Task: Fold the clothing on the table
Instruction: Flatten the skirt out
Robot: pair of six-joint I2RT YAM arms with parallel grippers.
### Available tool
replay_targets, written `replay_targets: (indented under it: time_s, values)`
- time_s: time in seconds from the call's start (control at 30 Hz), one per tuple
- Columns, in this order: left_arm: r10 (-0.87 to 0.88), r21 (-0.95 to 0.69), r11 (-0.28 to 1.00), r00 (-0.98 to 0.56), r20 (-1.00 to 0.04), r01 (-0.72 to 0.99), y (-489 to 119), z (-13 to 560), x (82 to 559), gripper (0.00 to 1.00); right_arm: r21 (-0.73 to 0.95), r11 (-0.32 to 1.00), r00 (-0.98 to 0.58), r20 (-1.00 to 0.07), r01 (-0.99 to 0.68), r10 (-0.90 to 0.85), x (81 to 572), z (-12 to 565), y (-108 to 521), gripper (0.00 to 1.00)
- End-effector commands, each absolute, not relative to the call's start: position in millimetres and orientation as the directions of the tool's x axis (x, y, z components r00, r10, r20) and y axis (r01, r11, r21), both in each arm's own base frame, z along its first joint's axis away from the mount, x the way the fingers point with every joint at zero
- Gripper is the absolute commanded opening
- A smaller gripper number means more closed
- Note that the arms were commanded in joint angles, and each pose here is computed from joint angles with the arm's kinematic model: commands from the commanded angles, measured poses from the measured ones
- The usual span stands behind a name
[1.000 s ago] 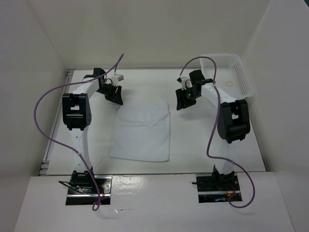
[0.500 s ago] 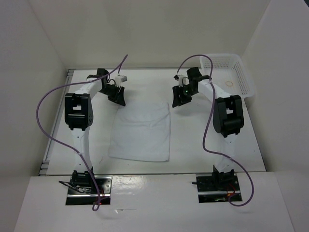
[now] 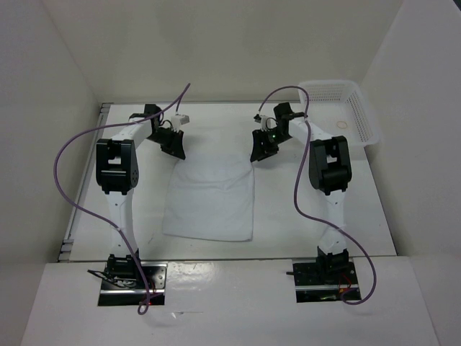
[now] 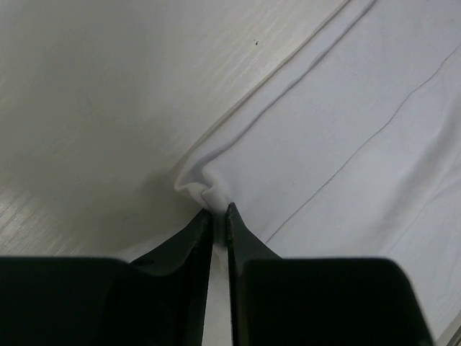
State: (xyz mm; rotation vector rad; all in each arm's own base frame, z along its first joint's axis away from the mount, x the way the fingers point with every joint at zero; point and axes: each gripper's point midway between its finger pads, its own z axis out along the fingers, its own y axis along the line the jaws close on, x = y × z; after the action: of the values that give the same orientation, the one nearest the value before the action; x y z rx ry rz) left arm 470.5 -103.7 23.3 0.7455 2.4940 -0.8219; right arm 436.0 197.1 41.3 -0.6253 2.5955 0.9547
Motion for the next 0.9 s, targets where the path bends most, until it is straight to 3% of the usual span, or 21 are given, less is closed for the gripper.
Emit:
replay_targets:
  time_s: [0.0, 0.23, 0.87]
  values:
    - [0.381, -0.434, 0.682, -0.792, -0.477, 0.589, -101, 8, 456, 0.18, 0.561, 0.646, -0.847, -0.443, -0.518, -0.294, 448, 45, 203, 0.52]
    - [0.381, -0.440, 0.682, -0.797, -0.468, 0.584, -101, 4, 452, 0.10, 0.572, 0.643, -0.853, -0.436, -0.510, -0.288, 459, 32, 207, 0.50]
    - [0.374, -0.440, 0.687, -0.801, -0.468, 0.578, -97, 0, 454, 0.07, 0.588, 0.641, -0.863, -0.418, -0.494, -0.282, 470, 10, 211, 0.45]
